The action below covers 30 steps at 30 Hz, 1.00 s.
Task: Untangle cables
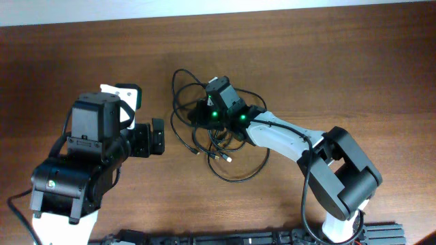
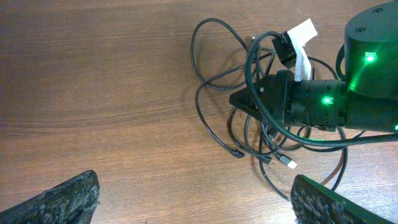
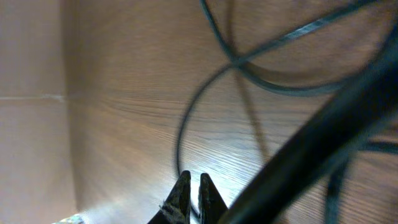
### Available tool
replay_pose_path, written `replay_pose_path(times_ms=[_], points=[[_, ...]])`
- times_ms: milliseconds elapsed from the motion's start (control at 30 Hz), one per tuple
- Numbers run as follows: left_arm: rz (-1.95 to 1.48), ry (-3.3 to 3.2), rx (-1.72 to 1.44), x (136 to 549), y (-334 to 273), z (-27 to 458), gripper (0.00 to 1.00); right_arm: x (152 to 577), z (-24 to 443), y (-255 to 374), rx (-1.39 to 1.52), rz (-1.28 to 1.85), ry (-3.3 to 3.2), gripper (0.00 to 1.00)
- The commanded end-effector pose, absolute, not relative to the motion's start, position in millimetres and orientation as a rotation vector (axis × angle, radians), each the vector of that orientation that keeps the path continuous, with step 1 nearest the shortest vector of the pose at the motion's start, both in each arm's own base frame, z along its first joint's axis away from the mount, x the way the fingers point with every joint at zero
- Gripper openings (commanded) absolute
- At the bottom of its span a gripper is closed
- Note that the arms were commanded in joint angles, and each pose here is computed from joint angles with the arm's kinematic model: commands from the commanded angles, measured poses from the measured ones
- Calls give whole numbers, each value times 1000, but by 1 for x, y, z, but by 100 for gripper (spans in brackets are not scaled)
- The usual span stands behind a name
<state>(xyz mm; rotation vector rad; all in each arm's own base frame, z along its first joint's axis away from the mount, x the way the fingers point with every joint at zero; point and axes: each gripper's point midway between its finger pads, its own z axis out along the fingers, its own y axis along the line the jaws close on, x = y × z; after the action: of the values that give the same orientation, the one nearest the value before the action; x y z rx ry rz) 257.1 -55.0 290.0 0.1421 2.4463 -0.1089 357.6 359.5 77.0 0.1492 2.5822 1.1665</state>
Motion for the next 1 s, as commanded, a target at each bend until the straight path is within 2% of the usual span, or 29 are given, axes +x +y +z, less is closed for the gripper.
replay_pose_path(times_ms=[0, 100, 267, 400, 600, 767, 967], points=[[-117, 2424, 158, 258, -56, 298, 99, 355, 95, 366, 99, 1233, 2551, 4], [-117, 2424, 158, 258, -56, 298, 99, 359, 129, 364, 16, 1247, 2460, 4], [-117, 2424, 158, 258, -56, 298, 99, 372, 212, 335, -29, 1214, 2278, 4], [-117, 2424, 158, 258, -56, 298, 99, 383, 306, 275, 9, 1050, 2104, 4], [-117, 2424, 158, 258, -56, 298, 99, 381, 407, 196, 12, 788, 1991, 4], [-117, 2424, 158, 258, -56, 298, 99, 370, 468, 147, -45, 605, 1912, 4], [-117, 2424, 158, 258, -56, 298, 99, 359, 508, 91, 29, 400, 1844, 4]])
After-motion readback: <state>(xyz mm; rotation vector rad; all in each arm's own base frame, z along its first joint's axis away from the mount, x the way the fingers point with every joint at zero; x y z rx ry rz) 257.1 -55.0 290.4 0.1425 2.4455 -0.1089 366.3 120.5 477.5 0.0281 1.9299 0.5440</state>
